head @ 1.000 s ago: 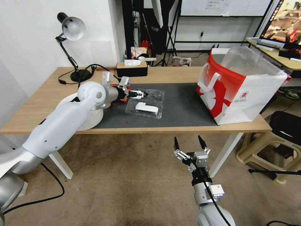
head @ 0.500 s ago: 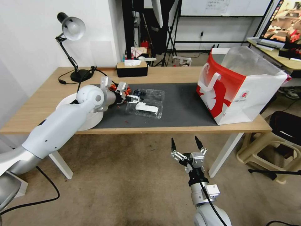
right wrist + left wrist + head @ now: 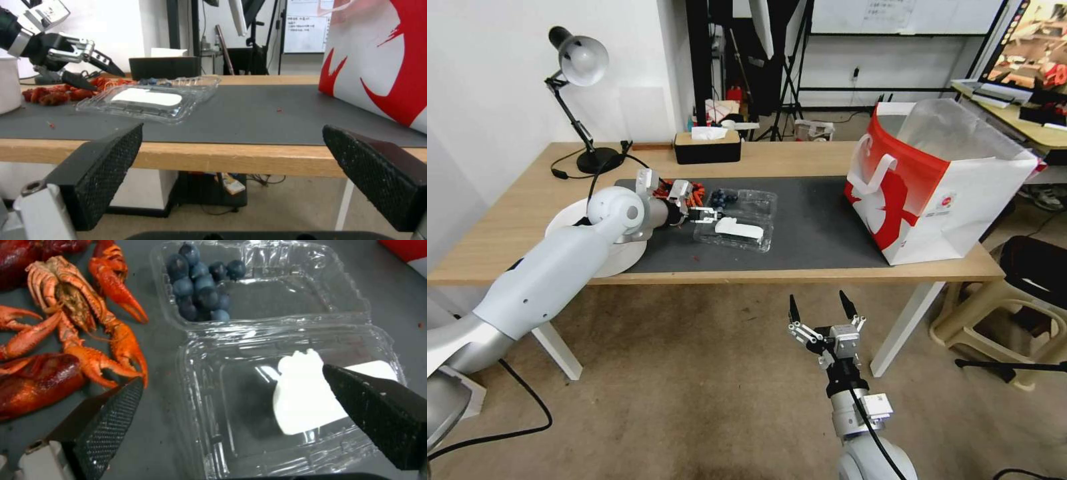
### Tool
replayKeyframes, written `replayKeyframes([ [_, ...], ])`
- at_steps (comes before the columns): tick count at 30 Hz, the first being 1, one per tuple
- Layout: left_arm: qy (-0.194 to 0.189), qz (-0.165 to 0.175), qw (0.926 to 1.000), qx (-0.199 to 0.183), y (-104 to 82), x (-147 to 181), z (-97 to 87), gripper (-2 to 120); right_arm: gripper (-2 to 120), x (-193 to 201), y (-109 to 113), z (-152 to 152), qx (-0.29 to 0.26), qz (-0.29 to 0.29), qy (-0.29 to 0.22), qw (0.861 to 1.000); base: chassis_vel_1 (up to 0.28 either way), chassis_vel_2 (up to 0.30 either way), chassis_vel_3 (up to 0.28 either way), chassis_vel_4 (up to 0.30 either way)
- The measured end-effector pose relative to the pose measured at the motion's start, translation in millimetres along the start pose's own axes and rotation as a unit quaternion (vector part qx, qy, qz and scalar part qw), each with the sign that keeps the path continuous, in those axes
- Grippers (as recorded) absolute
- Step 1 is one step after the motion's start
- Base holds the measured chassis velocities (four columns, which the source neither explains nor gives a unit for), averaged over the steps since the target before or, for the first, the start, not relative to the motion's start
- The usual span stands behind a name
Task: Close the takeout container lid, then place the container into the takeout bag.
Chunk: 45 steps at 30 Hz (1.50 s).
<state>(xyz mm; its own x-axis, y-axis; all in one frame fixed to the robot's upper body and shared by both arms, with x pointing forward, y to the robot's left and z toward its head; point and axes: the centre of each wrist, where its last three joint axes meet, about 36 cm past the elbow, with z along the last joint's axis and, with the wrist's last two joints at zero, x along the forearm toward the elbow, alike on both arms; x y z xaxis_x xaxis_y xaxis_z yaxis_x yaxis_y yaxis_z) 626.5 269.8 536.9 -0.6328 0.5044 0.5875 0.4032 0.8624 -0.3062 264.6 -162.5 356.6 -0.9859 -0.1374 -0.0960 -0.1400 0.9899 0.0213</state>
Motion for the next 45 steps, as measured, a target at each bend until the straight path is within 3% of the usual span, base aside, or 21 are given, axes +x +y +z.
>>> replayKeyframes([
  [26, 0.006, 0.016, 0.9995, 0.026, 6.9, -6.7, 15.2, 100, 100, 1.6, -0.4, 1.9, 0.002, -0.002, 0.002, 1.000, 0.000, 0.000, 0.000, 0.000],
  [45, 0.010, 0.055, 0.9980, 0.028, 4.3, -2.4, 22.0, 100, 100, 2.7, 3.0, 6.6, 0.005, -0.004, 0.008, 1.000, 0.000, 0.000, 0.000, 0.000],
])
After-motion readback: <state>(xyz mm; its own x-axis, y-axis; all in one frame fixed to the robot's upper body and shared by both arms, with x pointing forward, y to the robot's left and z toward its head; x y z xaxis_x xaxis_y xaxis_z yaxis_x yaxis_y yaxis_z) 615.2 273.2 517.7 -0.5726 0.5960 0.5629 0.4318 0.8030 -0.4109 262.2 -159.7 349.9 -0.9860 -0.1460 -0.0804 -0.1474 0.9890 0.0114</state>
